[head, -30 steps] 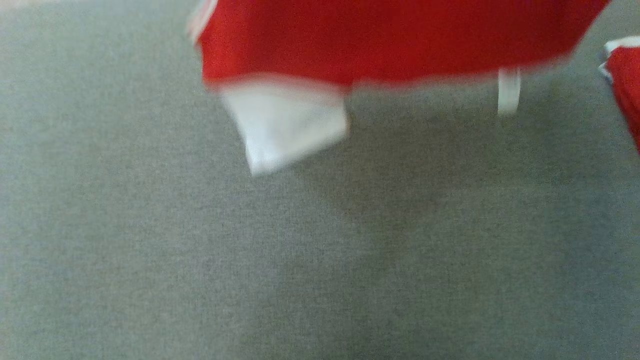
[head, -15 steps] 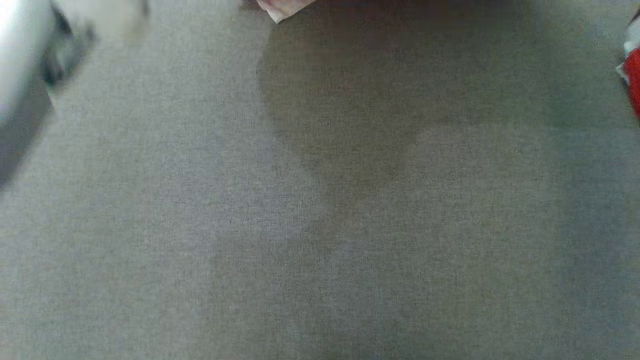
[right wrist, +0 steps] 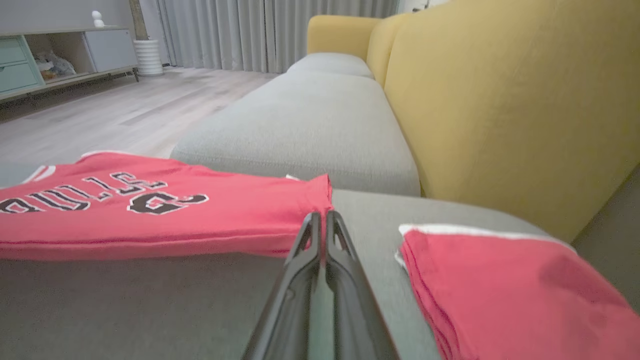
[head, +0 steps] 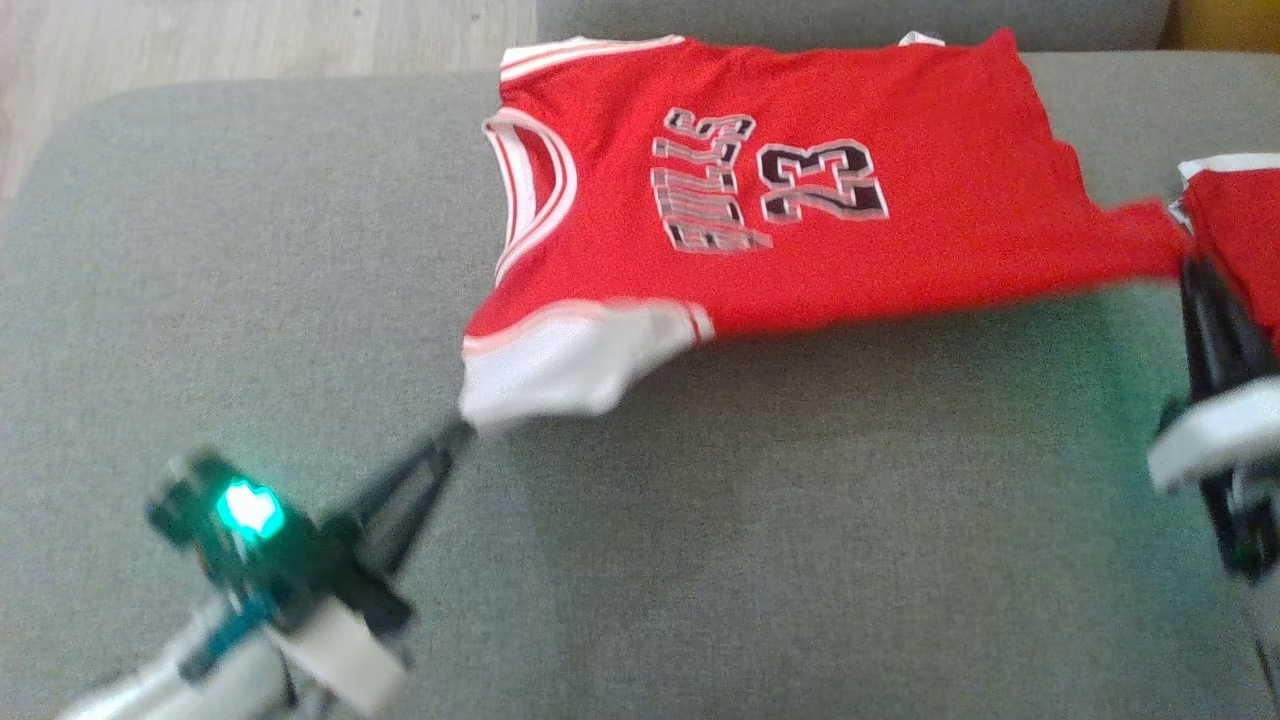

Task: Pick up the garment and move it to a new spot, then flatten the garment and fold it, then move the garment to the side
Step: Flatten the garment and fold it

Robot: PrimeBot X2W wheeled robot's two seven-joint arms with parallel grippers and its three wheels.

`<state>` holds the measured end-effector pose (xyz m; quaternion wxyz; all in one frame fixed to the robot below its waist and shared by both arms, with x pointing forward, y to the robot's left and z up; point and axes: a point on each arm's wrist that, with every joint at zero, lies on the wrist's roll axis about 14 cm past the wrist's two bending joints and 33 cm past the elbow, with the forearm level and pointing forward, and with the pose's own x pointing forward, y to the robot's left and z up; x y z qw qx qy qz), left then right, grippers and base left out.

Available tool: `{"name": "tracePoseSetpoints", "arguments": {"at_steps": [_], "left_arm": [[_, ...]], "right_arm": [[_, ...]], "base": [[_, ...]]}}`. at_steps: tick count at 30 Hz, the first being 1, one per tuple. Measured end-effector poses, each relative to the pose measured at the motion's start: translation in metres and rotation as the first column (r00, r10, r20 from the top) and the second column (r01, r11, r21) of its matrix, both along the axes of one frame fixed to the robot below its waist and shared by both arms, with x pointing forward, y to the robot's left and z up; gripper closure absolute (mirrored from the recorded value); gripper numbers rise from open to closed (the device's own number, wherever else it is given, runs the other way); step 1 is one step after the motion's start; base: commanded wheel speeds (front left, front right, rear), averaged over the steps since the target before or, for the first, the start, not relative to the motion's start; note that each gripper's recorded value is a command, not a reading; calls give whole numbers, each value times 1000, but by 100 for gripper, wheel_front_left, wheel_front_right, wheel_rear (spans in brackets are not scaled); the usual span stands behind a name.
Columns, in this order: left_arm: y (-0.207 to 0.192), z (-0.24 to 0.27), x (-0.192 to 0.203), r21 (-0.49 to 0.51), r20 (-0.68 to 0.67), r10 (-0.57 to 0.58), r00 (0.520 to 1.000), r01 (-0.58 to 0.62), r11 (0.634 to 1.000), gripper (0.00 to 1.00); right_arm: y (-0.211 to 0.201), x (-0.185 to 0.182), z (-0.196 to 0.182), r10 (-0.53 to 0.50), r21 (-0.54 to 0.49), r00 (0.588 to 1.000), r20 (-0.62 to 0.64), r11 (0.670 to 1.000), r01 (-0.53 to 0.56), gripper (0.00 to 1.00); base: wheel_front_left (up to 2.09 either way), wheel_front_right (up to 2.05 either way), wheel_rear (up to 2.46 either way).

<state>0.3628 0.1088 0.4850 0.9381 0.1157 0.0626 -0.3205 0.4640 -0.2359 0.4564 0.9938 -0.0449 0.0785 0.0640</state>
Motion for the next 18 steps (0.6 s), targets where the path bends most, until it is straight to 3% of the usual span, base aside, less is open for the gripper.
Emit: {"name": "tracePoseSetpoints", "arguments": {"at_steps": [8,13,18], "left_arm": [[-9,-14,-54,-37,-129,19,992,-24,999,100],[-6,-4,-43,14,-71,8,997,-7,1000,100],[-13,15,-1,59,29,-56,998,54,997,100]], "right_arm": [[-13,-55,-26,-64,45,995,-72,997,67,100],[-10,-61,-20,-73,40,994,-78,996,77,100],[-5,-51,-22,-78,34,991,-107,996,82,100]], "base": [[0,0,0],[0,0,0],[0,0,0]]}}
